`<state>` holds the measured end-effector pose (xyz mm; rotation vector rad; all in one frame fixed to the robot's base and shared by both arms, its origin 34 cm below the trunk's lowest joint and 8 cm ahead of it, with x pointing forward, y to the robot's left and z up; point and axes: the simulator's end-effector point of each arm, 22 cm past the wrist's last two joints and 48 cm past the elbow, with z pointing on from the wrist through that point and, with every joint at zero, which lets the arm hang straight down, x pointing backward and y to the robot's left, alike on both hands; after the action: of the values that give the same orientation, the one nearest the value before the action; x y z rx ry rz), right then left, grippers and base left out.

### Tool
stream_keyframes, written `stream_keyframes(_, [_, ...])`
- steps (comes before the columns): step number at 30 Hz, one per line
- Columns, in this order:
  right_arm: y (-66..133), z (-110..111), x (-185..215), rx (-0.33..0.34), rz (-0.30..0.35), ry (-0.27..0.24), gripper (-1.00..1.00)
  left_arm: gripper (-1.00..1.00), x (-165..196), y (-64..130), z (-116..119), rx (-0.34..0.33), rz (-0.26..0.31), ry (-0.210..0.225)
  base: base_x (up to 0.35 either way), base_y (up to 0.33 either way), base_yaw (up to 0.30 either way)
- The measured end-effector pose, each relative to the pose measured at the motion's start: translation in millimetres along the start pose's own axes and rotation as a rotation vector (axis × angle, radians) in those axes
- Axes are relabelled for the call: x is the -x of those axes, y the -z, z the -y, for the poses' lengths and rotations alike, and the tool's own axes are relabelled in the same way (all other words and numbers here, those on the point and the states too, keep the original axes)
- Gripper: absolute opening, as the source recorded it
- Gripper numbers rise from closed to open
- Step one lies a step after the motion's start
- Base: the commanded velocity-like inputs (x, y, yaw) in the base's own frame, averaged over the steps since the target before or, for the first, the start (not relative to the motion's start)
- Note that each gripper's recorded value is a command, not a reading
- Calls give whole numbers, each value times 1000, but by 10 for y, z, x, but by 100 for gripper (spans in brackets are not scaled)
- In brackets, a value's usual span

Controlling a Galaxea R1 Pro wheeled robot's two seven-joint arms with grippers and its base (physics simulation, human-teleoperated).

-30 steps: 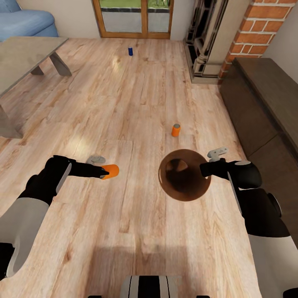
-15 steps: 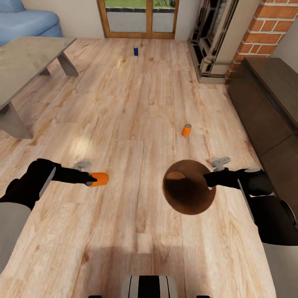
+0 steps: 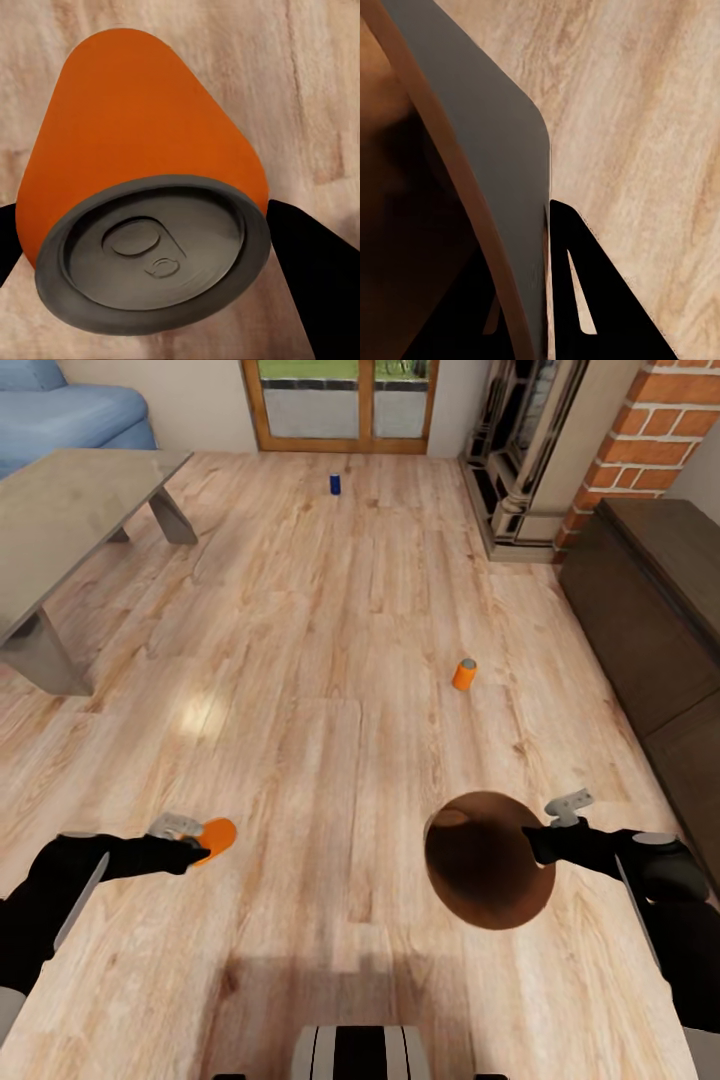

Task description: Put the three can of soda from the living room inside the tash can in the kitchen.

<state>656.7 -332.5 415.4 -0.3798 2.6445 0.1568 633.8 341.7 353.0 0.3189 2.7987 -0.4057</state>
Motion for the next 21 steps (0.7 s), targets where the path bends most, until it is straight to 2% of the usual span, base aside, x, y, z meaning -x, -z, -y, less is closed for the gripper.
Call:
stream_keyframes(2, [-10,-32,-127,9,-13,-1,-100,-100,7,20,18,7,15,-10,0,125,0])
stream_keyframes(3, [-9,-42,-175,11,-1,14,-100,-100,0,22,34,8,19,-13,0,75,0])
stream_keyframes(7, [37,103,-194,-21,27,19,-100,-100,3,7,88,1,26,-13,0,31,0])
stream_keyframes(10, [70,131,-183,-22,36,10,-100,-100,20,-3,155,-10,30,-8,0,9,0])
stream_keyframes(21, [260,131,-113,-23,28,6,-100,-100,145,188,200,-1,31,-1,0,1,0])
